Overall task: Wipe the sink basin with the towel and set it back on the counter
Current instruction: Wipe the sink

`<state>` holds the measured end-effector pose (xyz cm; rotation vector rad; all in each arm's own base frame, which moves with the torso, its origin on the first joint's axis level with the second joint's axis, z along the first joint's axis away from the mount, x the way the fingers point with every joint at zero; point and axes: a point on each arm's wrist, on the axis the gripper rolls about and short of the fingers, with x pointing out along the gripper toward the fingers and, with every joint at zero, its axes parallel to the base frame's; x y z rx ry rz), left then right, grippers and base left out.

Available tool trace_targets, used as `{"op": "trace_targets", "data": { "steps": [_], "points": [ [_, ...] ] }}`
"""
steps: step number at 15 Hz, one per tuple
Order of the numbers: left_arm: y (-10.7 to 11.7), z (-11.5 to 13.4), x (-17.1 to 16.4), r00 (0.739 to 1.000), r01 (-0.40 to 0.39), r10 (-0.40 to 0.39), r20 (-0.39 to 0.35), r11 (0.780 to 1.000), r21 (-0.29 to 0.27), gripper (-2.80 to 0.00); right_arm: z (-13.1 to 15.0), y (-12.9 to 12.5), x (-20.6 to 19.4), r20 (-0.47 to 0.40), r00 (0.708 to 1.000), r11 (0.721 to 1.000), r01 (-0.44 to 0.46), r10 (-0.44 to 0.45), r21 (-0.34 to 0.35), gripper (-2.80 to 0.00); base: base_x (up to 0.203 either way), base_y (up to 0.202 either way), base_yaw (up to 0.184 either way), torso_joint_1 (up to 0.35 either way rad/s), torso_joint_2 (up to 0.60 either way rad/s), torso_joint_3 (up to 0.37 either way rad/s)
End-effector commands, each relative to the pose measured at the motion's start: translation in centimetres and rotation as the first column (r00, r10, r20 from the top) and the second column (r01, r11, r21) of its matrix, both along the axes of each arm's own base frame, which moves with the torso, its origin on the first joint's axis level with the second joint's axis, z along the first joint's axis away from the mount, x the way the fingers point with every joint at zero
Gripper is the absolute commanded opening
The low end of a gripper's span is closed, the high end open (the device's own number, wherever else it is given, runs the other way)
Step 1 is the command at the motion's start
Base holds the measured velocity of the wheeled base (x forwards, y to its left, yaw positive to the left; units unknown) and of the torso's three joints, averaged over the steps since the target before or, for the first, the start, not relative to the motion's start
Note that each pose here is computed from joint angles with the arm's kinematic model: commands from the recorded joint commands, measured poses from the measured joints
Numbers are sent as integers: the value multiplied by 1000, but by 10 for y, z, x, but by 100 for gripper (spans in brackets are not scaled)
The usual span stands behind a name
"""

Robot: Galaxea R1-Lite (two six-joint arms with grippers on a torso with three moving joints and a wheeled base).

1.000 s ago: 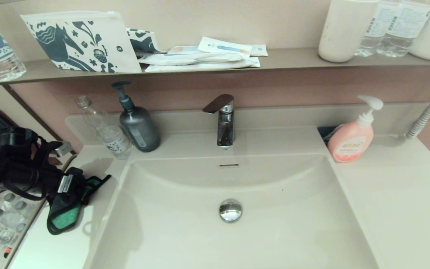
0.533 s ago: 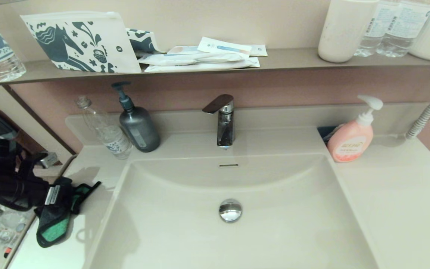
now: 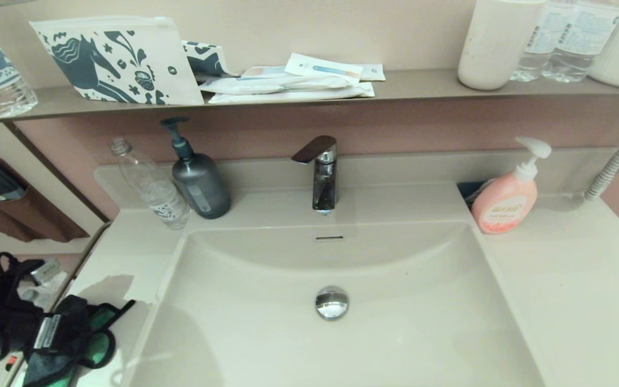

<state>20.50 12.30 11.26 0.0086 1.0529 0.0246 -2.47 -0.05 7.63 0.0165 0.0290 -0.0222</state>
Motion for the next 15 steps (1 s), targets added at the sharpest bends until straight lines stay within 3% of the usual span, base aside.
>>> {"op": "trace_targets", "data": {
  "steps": [1,9,15],
  "points": [
    [-8,9,-11,999,8,-8,45,1000,1,-280,0,0,0,-2,1000,1000,0,0,0,-280,0,0,0,0,0,0],
    [-2,18,-1,994,19,-14,112,999,-47,-280,0,0,0,-2,1000,1000,1,-1,0,-280,0,0,0,0,0,0],
    [3,30,11,987,30,-27,158,999,-18,-280,0,0,0,-3,1000,1000,1,-1,0,-280,0,0,0,0,0,0]
  ]
}}
